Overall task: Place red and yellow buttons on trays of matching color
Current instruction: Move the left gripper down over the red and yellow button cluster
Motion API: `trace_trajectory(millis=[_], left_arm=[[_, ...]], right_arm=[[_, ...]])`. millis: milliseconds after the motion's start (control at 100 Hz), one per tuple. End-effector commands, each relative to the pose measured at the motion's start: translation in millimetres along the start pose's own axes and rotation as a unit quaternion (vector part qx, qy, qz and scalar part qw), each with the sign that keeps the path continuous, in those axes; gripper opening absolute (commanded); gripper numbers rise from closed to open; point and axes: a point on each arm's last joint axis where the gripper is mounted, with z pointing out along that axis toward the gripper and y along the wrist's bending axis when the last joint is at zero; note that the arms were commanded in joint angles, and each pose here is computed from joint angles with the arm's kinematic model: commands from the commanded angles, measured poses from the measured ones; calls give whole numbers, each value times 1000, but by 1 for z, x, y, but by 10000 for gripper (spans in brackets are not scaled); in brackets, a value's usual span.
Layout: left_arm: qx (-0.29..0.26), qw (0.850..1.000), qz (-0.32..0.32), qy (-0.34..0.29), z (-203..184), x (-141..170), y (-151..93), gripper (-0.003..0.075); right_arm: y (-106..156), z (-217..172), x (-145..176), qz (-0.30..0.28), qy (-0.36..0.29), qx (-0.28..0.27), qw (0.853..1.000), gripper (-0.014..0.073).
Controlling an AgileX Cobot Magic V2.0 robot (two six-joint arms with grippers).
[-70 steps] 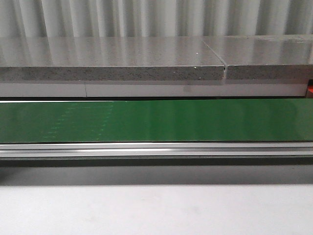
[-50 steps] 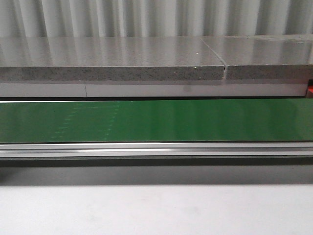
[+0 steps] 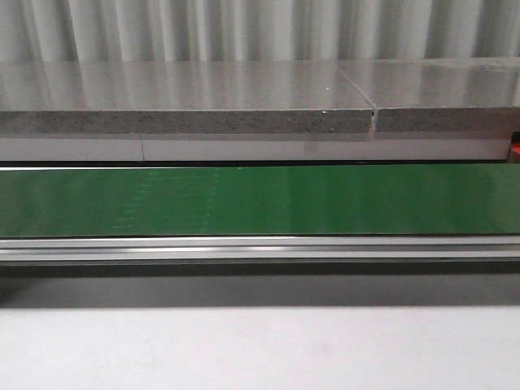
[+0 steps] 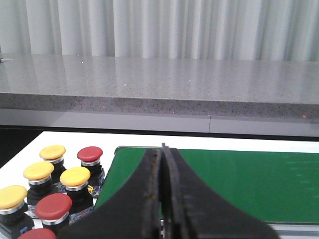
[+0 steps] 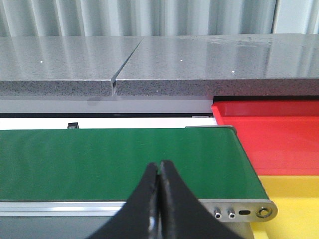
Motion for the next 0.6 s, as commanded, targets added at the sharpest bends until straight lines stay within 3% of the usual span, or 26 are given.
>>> trace_trajectory(millis=[0,230,590], left_arm=[[1,1000,-4,-28,-1,9,0,-20],[2,998,-3,-57,-3,-37,-2,-20],[-16,993,23,117,27,-103,-2,-20]], right_arm=[[1,-3,-15,-4,-60,-2,998,-87],[1,-3,-15,-4,-60,-2,998,-87],[1,-3,-15,-4,-60,-2,998,-87]])
